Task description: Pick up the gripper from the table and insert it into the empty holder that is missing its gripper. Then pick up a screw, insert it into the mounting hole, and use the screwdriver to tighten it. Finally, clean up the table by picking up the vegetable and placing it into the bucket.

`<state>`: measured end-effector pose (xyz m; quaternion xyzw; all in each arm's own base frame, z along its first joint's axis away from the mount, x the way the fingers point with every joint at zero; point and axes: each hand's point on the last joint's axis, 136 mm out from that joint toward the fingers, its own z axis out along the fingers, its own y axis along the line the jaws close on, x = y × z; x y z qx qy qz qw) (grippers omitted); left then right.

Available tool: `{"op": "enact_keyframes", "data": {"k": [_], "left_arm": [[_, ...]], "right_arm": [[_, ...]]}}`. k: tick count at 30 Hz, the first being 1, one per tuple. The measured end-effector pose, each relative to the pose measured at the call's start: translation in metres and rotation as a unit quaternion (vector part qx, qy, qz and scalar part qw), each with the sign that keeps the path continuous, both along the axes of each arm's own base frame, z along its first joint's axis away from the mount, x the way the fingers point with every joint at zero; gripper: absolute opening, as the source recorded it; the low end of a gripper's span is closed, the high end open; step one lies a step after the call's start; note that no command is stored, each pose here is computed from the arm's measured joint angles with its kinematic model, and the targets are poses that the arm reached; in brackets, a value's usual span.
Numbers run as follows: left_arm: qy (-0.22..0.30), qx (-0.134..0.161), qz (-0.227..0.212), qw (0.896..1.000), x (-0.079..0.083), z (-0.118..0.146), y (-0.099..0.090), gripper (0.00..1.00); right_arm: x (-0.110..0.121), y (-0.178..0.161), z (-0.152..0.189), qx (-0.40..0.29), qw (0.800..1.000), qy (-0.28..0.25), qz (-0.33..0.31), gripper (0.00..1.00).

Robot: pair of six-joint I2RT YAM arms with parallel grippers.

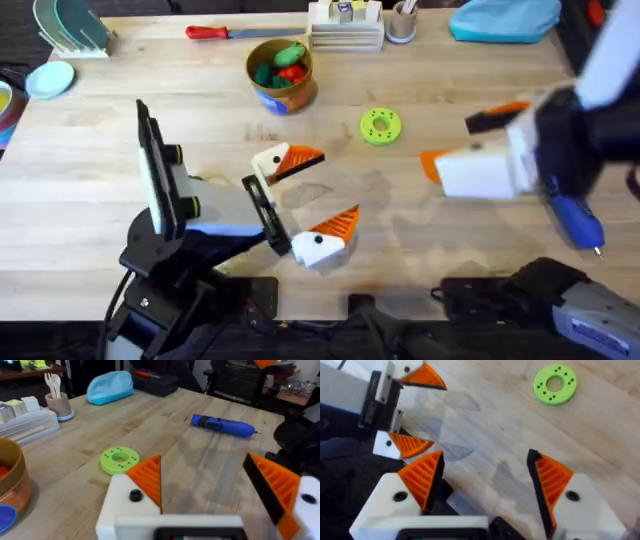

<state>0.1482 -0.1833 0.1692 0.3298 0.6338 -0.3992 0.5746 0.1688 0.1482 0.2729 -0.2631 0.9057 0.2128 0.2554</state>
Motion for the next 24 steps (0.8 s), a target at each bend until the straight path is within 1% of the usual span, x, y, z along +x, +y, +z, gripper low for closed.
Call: {"op": "enact_keyframes", "data": {"k": [4,7,10,12,13,14,16,19,20,24], "left_arm": [[0.0,0.0,0.0,1.0,0.0,0.0,0.0,0.993],[0.0,0.0,0.0,1.0,0.0,0.0,0.0,0.993],[0.0,0.0,0.0,1.0,0.0,0.0,0.0,0.993],[0.0,0.0,0.0,1.0,0.0,0.0,0.0,0.992],[0.0,0.0,0.0,1.0,0.0,0.0,0.0,0.946],[-0.001,0.001,0.0,1.0,0.0,0.0,0.0,0.856],[-0.001,0.001,0.0,1.0,0.0,0.0,0.0,0.565],[-0.001,0.001,0.0,1.0,0.0,0.0,0.0,0.09],[-0.003,0.001,0.0,1.0,0.0,0.0,0.0,0.023],[-0.003,0.001,0.0,1.0,0.0,0.0,0.0,0.005]], "right_arm": [[-0.025,-0.017,-0.012,0.025,0.999,-0.017,-0.013,0.967],[-0.041,-0.022,-0.017,0.039,0.999,-0.034,-0.005,0.968],[-0.052,-0.024,-0.022,0.049,0.998,-0.048,0.008,0.968],[-0.055,-0.024,-0.023,0.052,0.997,-0.059,0.014,0.968],[-0.056,-0.024,-0.023,0.054,0.996,-0.064,0.017,0.968],[-0.056,-0.024,-0.023,0.055,0.996,-0.07,0.019,0.968],[-0.056,-0.024,-0.022,0.055,0.995,-0.076,0.022,0.968],[-0.053,-0.023,-0.019,0.059,0.994,-0.087,0.023,0.988],[-0.05,-0.021,-0.016,0.062,0.993,-0.095,0.023,0.992],[-0.04,-0.02,-0.007,0.067,0.99,-0.124,0.019,0.992]]}}
